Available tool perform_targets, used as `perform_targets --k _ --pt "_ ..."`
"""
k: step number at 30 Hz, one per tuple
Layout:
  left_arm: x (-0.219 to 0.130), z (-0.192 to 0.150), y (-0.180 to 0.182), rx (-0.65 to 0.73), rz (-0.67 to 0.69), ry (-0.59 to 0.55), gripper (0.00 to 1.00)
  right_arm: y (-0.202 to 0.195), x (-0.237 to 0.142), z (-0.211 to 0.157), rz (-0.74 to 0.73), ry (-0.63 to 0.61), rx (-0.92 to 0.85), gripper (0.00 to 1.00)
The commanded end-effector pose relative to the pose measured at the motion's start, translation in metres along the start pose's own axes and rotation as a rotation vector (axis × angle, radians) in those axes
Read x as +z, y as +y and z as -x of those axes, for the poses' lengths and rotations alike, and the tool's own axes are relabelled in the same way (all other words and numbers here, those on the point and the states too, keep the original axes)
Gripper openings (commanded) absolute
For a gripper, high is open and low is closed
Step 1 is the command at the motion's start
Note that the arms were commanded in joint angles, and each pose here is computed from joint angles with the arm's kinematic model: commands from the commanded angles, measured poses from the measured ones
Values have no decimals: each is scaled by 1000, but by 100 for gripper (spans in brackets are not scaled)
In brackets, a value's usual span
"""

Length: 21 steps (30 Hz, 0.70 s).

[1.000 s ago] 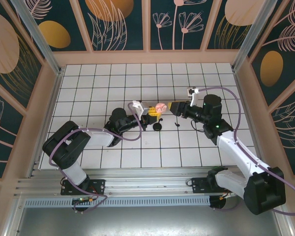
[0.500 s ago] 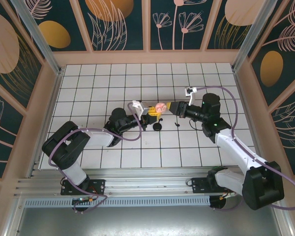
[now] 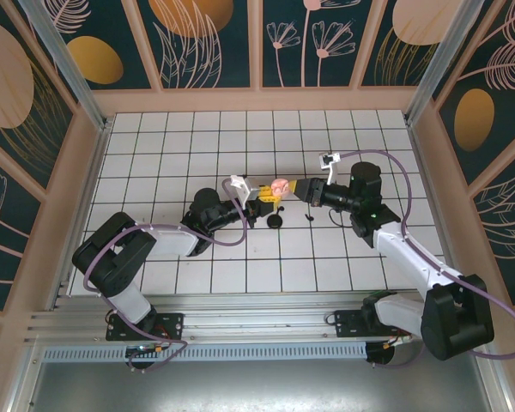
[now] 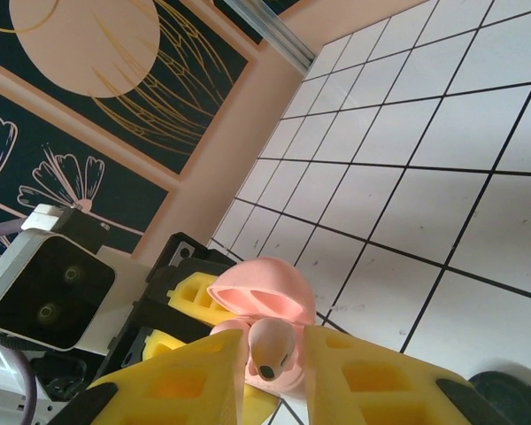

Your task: Insert wireless bluetooth earbuds into charging case

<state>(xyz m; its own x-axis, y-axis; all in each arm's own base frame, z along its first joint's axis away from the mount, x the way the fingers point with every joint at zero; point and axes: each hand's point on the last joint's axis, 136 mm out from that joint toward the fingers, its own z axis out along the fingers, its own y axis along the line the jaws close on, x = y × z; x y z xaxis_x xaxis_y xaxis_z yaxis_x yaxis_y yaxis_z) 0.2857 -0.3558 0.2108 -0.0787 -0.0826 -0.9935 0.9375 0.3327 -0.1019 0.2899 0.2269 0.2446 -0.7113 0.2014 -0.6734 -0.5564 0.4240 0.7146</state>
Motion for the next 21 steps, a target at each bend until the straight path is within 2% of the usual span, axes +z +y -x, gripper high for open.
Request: perform_targets --k 1,16,21 --pt "0 15 -8 44 -30 -42 13 14 -1 4 54 -4 -45 23" --pt "-1 15 -8 47 -26 -42 13 19 -2 -5 77 49 -50 19" --pt "-1 15 -7 46 -24 -41 13 17 -4 -7 55 58 -51 23"
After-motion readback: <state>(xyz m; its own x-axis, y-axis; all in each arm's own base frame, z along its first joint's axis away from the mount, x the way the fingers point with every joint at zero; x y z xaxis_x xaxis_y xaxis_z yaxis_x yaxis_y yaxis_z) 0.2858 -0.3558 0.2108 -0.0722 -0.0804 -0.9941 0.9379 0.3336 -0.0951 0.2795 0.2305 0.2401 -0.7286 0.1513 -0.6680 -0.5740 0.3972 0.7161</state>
